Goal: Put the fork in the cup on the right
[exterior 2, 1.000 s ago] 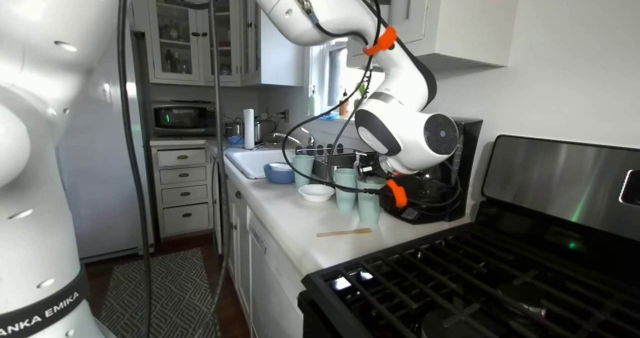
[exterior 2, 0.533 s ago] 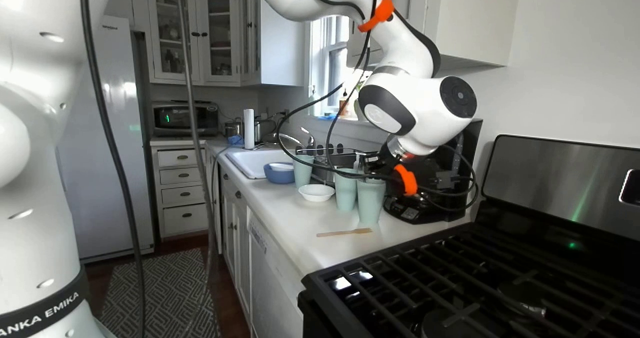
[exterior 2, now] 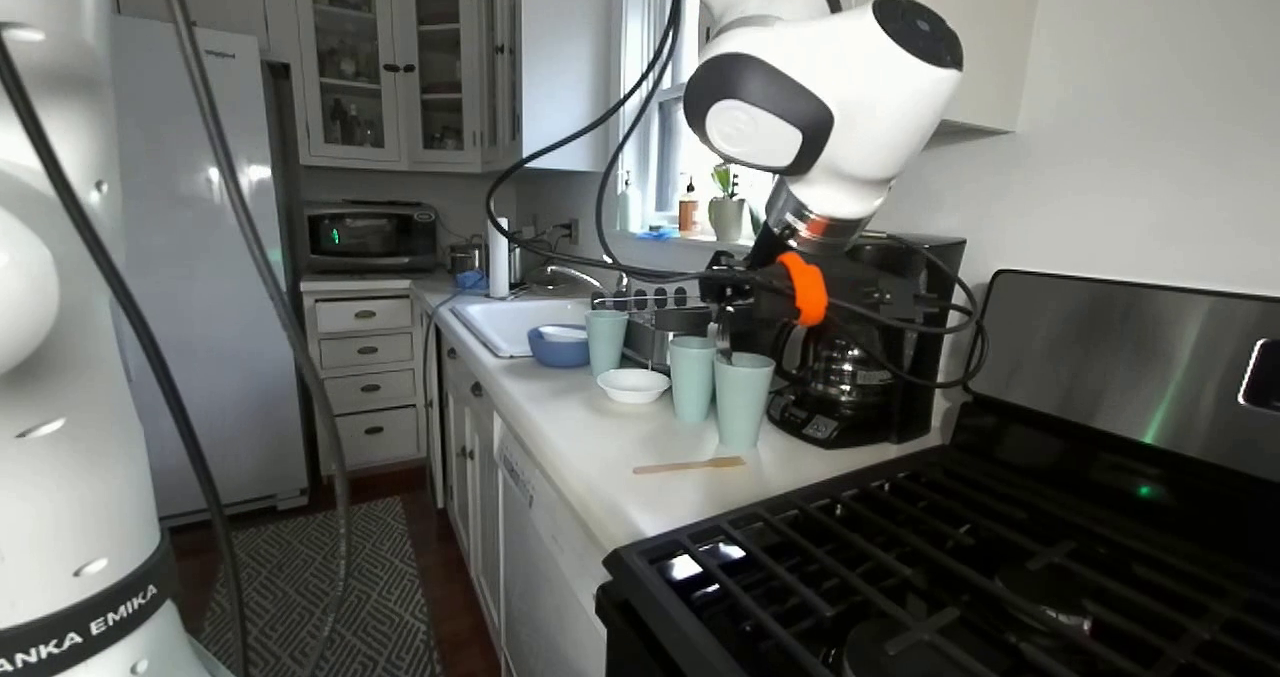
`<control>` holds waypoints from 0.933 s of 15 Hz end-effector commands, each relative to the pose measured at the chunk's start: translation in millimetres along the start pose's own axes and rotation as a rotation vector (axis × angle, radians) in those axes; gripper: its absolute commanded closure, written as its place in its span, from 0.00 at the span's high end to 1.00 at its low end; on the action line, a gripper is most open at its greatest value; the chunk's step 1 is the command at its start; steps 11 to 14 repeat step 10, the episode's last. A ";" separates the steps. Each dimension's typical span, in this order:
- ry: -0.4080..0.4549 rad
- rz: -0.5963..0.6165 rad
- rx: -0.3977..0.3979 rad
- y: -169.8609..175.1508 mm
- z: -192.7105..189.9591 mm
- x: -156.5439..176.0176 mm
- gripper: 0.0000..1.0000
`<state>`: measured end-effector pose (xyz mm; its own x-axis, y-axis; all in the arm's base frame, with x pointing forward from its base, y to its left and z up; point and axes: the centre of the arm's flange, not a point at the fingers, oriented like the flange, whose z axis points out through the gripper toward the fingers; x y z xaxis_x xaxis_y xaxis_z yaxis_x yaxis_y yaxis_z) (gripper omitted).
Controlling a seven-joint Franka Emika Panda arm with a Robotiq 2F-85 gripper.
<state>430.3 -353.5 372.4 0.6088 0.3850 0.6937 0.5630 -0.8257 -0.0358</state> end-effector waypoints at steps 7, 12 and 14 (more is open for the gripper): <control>-0.090 0.229 -0.155 -43.3 -51.7 27.3 1.00; -0.094 0.232 -0.153 -42.0 -50.4 24.2 1.00; -0.094 0.232 -0.153 -42.0 -50.4 24.2 1.00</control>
